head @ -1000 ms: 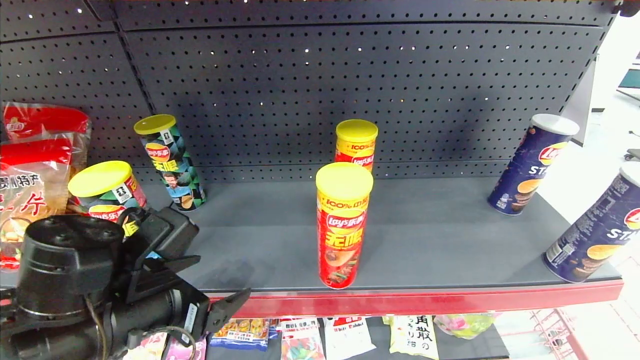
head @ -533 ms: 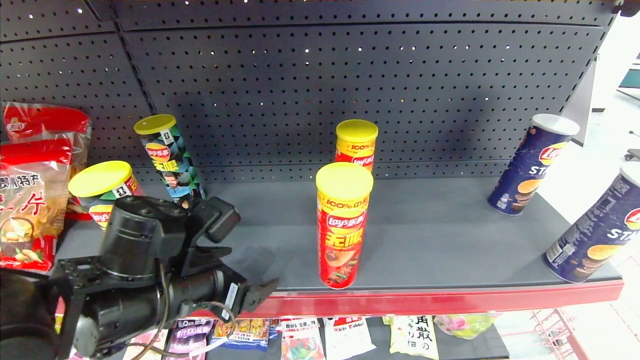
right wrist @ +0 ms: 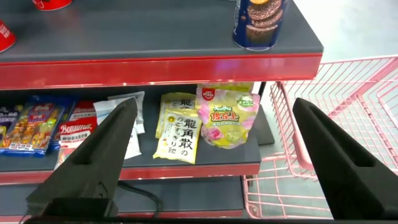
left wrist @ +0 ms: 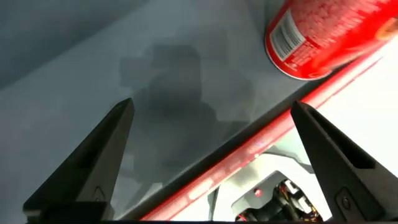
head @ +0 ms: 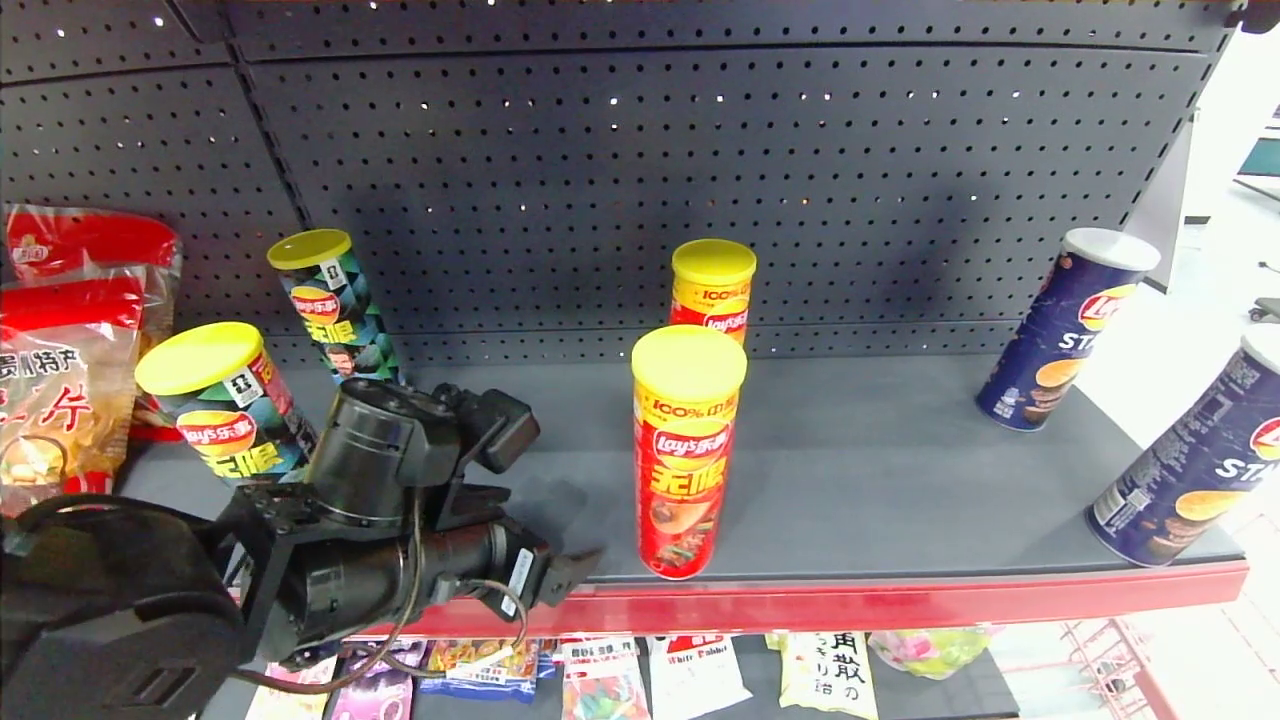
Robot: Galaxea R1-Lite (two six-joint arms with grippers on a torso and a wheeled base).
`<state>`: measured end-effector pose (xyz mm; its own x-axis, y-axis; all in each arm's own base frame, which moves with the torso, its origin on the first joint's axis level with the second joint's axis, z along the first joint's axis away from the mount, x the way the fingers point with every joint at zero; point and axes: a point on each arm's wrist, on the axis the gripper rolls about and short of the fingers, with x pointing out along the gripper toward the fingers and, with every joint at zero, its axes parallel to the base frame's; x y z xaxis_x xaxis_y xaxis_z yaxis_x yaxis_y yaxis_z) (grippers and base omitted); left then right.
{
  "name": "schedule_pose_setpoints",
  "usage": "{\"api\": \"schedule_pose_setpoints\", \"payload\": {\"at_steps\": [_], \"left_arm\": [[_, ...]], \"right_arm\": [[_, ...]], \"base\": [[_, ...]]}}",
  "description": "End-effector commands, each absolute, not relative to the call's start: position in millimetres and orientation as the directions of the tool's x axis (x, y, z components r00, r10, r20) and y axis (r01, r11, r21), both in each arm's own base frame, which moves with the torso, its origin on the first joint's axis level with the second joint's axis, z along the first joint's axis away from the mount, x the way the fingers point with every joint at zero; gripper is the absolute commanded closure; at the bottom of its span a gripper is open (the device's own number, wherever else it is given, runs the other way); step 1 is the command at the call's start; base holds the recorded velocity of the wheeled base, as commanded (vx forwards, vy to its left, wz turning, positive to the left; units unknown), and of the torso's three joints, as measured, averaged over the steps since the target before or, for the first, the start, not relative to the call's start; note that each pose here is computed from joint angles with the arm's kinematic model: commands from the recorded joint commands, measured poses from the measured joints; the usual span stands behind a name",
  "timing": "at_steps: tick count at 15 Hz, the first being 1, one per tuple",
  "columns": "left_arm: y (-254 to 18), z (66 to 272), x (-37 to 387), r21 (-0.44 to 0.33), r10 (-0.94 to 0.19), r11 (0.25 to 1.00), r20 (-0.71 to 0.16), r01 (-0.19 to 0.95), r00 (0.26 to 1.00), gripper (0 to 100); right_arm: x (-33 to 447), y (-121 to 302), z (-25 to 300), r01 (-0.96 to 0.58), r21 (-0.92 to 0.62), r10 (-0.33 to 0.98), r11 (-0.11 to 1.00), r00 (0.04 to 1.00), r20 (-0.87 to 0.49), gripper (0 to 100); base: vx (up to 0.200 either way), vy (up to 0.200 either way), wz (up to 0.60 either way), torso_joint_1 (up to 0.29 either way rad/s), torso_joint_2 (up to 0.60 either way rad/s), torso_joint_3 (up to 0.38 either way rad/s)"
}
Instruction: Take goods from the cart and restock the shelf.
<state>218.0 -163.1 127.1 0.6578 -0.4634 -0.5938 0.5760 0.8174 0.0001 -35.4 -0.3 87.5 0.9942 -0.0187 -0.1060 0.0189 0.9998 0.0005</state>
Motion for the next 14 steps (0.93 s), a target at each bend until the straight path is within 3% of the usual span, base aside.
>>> {"api": "schedule_pose_setpoints", "payload": {"at_steps": [1,14], "left_arm": [[-167.8,123.7,224.3,0.000,-0.460,0.818,-0.600,0.576,0.654,0],[-191.6,123.2,249.9,0.001,-0.470,0.816,-0.579,0.578,0.666,0]], "right_arm": [[-35.3,-0.3,87.6,0.018,0.000,-0.018,1.000,0.994,-0.107,0],[-35.3,-0.4,87.6,0.020,0.000,-0.020,1.000,0.994,-0.107,0]], "base": [[0.000,0.000,0.00,0.000,0.00,0.000],[0.000,0.000,0.00,0.000,0.00,0.000]]}}
